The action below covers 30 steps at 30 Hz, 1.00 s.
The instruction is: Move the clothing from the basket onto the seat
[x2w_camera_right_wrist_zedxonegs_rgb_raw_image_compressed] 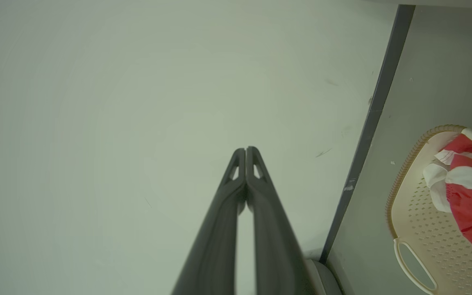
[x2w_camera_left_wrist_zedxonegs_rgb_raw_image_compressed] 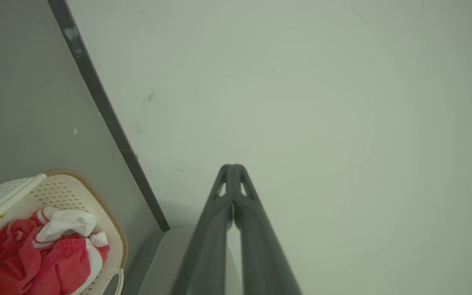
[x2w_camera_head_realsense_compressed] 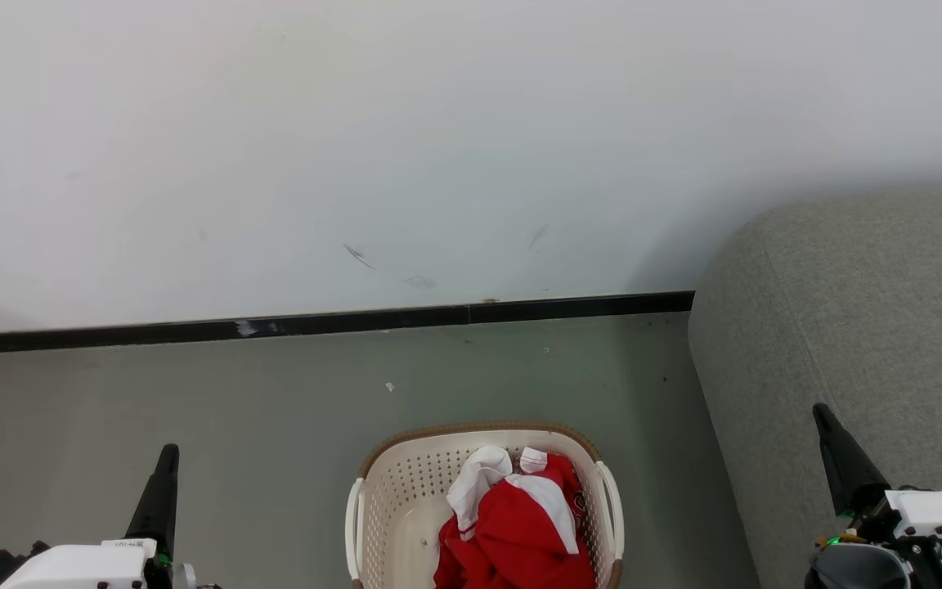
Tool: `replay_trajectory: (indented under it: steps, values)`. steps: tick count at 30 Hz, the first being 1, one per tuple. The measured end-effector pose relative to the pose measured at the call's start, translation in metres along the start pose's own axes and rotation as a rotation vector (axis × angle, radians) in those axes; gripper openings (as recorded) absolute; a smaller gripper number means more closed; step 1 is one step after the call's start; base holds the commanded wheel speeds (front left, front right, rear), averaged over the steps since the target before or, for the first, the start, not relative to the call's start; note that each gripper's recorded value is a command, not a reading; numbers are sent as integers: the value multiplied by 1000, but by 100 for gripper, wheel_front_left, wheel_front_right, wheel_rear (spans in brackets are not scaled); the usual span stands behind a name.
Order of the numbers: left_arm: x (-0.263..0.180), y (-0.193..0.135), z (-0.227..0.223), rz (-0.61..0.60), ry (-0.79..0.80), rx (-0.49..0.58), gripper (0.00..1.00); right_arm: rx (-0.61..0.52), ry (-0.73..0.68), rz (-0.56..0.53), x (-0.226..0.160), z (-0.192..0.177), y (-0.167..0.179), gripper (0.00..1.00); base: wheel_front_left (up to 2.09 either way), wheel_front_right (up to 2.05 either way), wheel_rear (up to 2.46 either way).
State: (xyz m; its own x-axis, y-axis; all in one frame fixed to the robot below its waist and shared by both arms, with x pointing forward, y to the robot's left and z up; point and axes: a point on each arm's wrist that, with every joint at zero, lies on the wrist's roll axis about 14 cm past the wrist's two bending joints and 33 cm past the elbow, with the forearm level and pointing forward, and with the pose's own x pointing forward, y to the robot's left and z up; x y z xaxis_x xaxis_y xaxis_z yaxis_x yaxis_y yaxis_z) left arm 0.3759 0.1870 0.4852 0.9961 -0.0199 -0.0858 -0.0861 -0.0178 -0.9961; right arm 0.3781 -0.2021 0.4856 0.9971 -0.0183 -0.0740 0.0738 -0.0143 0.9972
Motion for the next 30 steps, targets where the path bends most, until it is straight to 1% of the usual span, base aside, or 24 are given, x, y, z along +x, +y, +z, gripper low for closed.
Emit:
replay_trajectory:
  steps: [30]
  values:
    - [0, 0, -1, 0, 7, -1, 0, -2, 0, 0, 0, 0, 0, 0, 0, 0, 0]
